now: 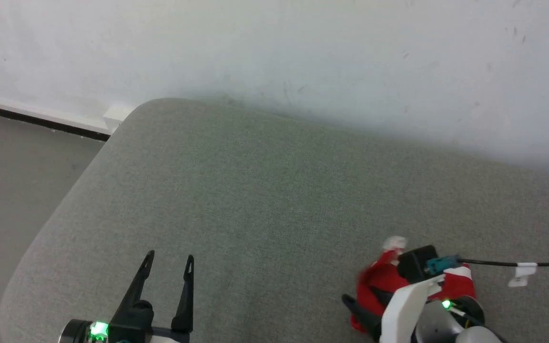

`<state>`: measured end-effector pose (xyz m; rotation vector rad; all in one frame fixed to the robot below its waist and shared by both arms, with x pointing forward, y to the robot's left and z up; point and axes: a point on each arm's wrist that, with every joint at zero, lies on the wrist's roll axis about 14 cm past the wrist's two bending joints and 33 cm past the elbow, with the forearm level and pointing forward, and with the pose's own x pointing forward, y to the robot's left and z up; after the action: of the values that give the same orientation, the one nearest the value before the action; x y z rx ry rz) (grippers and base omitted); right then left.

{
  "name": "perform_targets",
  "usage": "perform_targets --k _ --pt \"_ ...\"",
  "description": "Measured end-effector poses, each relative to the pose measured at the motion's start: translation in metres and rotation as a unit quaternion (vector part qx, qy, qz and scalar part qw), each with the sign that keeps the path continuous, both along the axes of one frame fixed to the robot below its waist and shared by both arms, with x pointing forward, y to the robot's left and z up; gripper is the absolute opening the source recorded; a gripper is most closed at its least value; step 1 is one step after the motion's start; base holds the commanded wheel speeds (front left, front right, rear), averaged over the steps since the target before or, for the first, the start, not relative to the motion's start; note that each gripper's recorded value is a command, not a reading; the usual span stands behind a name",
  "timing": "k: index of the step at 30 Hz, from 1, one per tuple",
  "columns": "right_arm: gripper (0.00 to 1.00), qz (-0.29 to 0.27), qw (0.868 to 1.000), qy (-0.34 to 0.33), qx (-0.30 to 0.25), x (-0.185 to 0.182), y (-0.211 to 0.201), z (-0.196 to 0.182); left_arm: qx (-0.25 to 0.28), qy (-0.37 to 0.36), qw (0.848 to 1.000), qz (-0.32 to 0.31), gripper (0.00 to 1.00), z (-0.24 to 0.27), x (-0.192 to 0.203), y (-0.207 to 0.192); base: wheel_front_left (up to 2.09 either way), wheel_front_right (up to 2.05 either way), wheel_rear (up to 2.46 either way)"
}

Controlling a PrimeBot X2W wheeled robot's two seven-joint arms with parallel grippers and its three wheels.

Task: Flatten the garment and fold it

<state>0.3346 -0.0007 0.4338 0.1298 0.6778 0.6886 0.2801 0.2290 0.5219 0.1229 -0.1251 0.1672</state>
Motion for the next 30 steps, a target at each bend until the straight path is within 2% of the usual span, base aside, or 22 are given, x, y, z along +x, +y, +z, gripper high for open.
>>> perform_targets --k 4,7,10,12,15,17,20,22,25,30 --pt "1.0 0.038 0.999 -0.008 0.006 -0.011 0.018 0.004 0.0 0.004 1.0 0.001 1.0 -0.002 0.001 0.002 0.0 0.0 0.0" --pt "1.0 0.042 0.999 -0.03 0.017 -0.01 0.02 0.015 0.0 0.002 1.0 -0.003 1.0 -0.001 0.003 0.0 0.0 0.0 0.0" --pt "1.0 0.028 0.995 -0.093 0.013 0.01 0.007 0.037 -0.001 -0.003 1.0 -0.014 1.0 0.001 0.006 -0.005 0.0 0.0 0.0" --pt "1.0 0.009 0.988 -0.153 0.004 0.028 -0.009 0.058 -0.003 -0.008 1.0 -0.02 1.0 0.004 0.009 -0.008 0.0 0.0 0.0" --pt "1.0 -0.021 0.967 -0.253 -0.027 0.053 -0.041 0.089 -0.007 -0.017 0.999 -0.031 1.0 0.01 0.015 -0.016 0.0 0.0 0.0" --pt "1.0 -0.044 0.944 -0.323 -0.057 0.066 -0.069 0.11 -0.009 -0.022 0.999 -0.042 1.0 0.013 0.018 -0.022 0.0 0.0 0.0" --pt "1.0 -0.091 0.913 -0.388 -0.082 0.078 -0.11 0.134 -0.012 -0.028 0.998 -0.054 1.0 0.016 0.024 -0.03 0.0 0.0 0.0" --pt "1.0 -0.121 0.896 -0.418 -0.091 0.079 -0.134 0.145 -0.015 -0.031 0.997 -0.065 1.0 0.018 0.028 -0.036 0.0 0.0 0.0" --pt "1.0 -0.172 0.876 -0.44 -0.095 0.072 -0.171 0.152 -0.02 -0.031 0.996 -0.076 1.0 0.019 0.033 -0.044 0.0 0.0 0.0" --pt "1.0 -0.255 0.858 -0.44 -0.077 0.047 -0.212 0.144 -0.028 -0.027 0.995 -0.095 1.0 0.016 0.041 -0.054 0.0 0.0 0.0"
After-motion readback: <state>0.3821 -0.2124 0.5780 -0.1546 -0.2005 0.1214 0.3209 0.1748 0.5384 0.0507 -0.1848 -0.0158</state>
